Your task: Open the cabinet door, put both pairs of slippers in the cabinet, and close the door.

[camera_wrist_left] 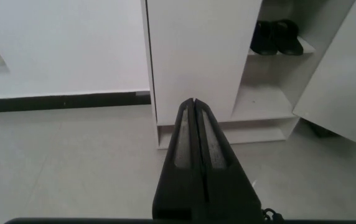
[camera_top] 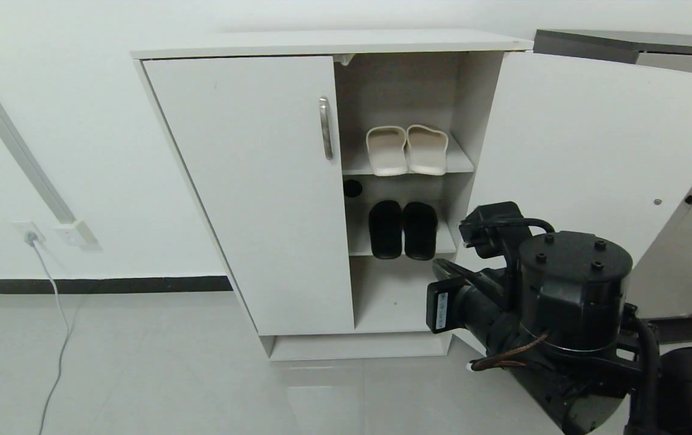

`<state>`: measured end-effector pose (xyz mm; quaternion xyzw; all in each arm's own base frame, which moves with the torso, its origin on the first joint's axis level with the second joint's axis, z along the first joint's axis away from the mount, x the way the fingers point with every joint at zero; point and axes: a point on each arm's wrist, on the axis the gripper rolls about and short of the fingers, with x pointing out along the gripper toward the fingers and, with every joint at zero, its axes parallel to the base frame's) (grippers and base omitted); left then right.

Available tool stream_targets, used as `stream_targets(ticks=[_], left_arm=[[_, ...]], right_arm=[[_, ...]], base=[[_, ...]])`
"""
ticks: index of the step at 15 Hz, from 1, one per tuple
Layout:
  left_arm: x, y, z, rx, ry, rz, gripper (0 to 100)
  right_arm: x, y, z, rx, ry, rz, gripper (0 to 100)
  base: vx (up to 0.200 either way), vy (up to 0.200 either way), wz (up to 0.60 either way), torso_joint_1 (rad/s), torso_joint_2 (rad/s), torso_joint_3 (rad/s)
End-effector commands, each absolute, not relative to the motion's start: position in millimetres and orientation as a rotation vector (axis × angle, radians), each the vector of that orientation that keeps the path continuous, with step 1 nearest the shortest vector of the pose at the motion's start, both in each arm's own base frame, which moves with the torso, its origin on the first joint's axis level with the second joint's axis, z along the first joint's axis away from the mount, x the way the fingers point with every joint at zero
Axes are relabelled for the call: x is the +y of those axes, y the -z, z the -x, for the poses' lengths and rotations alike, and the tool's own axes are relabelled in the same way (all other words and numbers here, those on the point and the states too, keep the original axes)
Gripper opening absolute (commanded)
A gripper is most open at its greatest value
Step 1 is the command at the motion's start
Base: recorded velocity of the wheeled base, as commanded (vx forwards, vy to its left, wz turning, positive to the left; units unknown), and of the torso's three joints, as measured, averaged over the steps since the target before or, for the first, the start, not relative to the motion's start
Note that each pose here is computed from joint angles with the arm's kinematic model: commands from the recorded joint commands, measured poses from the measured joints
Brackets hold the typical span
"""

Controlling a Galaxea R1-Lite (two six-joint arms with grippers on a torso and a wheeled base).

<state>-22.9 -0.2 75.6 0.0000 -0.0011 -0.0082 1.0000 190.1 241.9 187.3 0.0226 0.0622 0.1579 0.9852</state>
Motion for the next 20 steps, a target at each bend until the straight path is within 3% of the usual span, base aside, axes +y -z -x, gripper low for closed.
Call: stream_targets(ticks=[1,17,20], left_arm=[[0,-76,23,-0.002,0.017,0.0,0],[0,-76,23,-0.002,0.018,-0.002,0],[0,-76,23,-0.002,0.017,-0.002,0]], right_arm=[[241,-174,-198,0.156,-0.291,-0.013,0],[245,-156,-209,0.159,-0.292,-0.01,0],[245,-155,-209,0.163,-0.292,-0.007,0]], base=[[0.0,0.0,0.0,0.0,0.0,0.0],[0.0,0.0,0.0,0.0,0.0,0.0],[0.0,0.0,0.0,0.001,-0.18,-0.3]])
